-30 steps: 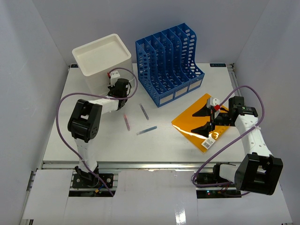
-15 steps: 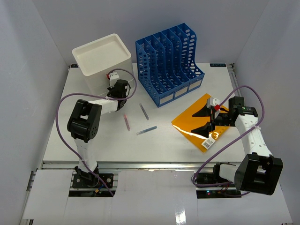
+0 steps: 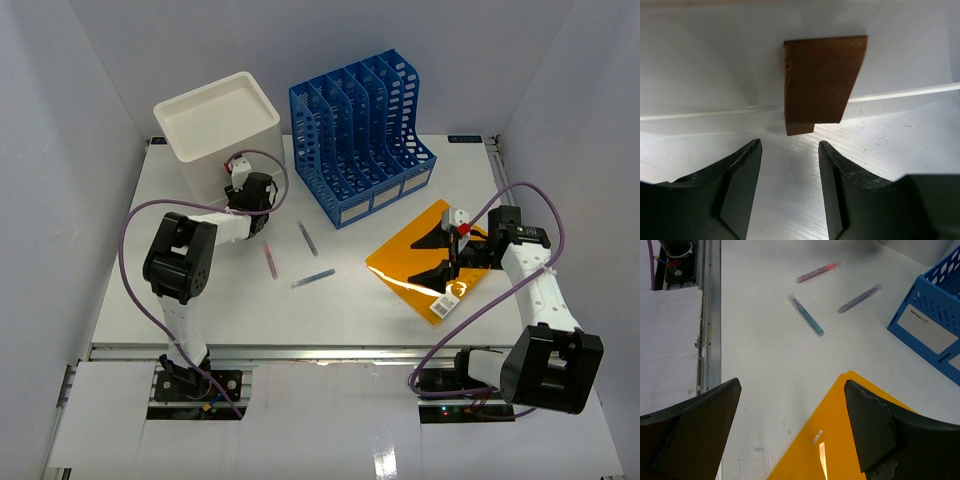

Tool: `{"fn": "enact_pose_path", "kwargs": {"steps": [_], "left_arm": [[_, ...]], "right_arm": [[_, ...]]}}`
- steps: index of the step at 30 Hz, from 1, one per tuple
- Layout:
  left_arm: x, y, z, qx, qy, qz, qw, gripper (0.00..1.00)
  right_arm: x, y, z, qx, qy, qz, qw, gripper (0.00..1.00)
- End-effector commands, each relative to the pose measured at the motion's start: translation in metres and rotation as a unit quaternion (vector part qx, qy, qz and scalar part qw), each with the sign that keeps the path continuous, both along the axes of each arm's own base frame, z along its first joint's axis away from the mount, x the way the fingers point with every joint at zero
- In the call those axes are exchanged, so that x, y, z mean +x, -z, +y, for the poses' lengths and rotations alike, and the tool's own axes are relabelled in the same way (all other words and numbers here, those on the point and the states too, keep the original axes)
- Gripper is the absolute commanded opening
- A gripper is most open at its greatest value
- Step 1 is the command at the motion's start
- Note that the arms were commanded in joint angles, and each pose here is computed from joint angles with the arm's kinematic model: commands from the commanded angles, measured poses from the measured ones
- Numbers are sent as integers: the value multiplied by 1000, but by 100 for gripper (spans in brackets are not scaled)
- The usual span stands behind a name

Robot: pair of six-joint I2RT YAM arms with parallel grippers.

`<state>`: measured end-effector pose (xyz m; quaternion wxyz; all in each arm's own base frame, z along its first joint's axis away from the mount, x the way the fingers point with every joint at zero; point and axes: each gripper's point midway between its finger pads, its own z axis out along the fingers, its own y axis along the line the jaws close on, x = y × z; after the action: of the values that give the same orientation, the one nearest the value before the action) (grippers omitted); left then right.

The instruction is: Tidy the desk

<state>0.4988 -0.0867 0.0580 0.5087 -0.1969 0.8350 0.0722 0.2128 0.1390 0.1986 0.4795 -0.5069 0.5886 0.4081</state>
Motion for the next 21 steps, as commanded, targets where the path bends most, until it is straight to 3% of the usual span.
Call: {"fn": "enact_pose_path", "kwargs": {"steps": [1, 10, 13, 18, 21], "left_arm": [[11, -12, 10, 20, -12, -4, 1000, 60], [26, -8, 14, 35, -17, -3, 999, 55], [29, -8, 13, 33, -18, -5, 999, 51], [26, -12, 12, 9, -28, -19, 999, 34], [15, -12, 9, -15, -31, -31, 999, 36]], "right_arm": [[3, -15, 1, 14, -4, -18, 1000, 90], [3, -15, 1, 14, -4, -17, 1000, 90], [3, -14, 1, 14, -4, -16, 1000, 90], [3, -13, 1, 14, -4, -14, 1000, 90], [3, -14, 1, 15, -5, -13, 1000, 90]]}}
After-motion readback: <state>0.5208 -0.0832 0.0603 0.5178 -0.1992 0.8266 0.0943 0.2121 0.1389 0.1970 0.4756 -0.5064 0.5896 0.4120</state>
